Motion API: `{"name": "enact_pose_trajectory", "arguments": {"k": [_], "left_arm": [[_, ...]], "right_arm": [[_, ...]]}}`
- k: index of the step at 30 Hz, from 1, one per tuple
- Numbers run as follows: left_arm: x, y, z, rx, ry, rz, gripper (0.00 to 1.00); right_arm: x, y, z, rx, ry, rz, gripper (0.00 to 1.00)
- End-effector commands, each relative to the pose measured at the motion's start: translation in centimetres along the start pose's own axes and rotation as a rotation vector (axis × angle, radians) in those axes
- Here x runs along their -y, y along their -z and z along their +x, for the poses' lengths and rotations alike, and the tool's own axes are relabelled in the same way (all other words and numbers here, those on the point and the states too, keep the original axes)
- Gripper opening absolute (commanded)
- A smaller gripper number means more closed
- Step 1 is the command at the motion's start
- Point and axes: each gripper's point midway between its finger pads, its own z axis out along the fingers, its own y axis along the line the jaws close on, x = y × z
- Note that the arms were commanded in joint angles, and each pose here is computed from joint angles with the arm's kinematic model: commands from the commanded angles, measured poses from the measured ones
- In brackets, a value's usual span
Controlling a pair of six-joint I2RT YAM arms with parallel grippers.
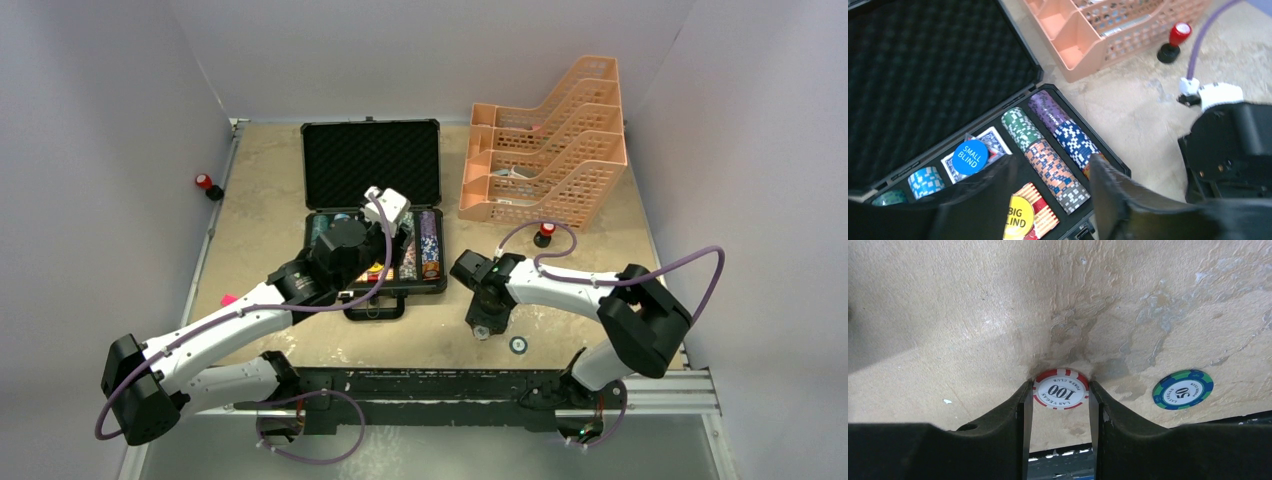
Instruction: Pack up texas hold em set
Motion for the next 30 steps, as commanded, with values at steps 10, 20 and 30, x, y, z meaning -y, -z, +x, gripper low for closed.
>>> {"name": "enact_pose_trajectory", "arguments": {"k": [10, 20, 30], "left_arm": [[2.9, -1.9, 4.2, -0.198, 0.437, 0.000, 0.65], [10.9, -2.5, 6.1, -0.188, 0.671, 0.428, 0.55], [11.7, -4.9, 8.0, -0.150, 0.779, 0.443, 0.49]], "right_arm": [[-1.9, 3.1, -4.1, 0.169, -0.010, -0.147, 0.38], [-5.5, 7.4, -9.0, 0.231, -0.043, -0.474, 0.38], [-8.2, 10.7, -9.4, 0.216, -0.004, -0.670, 0.39]]}}
